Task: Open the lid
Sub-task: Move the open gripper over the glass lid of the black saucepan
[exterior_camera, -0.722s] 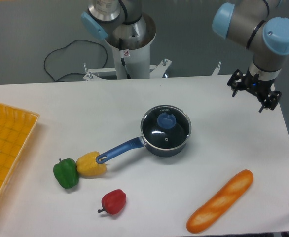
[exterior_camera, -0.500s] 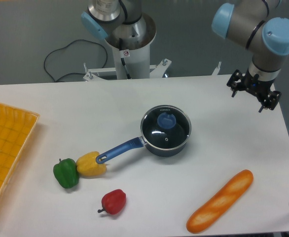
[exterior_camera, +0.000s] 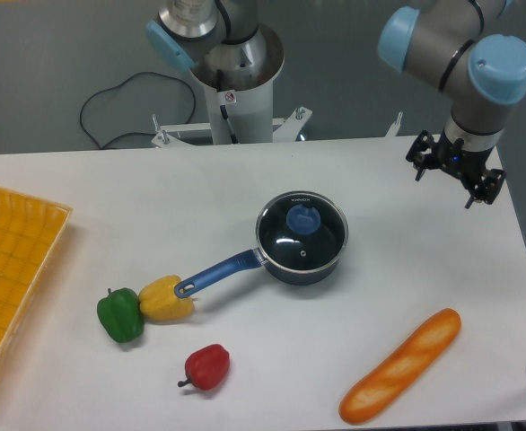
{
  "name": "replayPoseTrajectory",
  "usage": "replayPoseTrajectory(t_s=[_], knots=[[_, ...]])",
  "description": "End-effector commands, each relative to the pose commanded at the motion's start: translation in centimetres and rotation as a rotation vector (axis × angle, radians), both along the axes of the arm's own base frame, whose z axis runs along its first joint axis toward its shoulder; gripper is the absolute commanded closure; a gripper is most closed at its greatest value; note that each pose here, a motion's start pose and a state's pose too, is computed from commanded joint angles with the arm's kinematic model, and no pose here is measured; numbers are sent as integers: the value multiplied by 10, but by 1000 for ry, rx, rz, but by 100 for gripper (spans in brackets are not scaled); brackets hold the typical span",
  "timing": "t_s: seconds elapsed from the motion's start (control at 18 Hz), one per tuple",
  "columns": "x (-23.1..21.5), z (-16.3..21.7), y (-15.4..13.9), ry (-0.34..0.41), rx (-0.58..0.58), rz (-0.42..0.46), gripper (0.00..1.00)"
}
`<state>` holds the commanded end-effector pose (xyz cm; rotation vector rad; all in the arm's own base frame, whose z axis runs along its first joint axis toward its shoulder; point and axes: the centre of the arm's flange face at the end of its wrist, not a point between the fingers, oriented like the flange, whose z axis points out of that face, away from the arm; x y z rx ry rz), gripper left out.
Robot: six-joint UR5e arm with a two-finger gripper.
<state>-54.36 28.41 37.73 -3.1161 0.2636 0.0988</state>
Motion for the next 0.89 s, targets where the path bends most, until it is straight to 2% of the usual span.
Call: replayPoseTrajectory(t_s=[0.28,0.44,0.67,0.89], knots=[[24,4,3,-14,68,3,0],[35,0,20,-22,62,-15,0],[63,-18,42,-73,54,130,0],[92,-32,58,-104,25,181,0]])
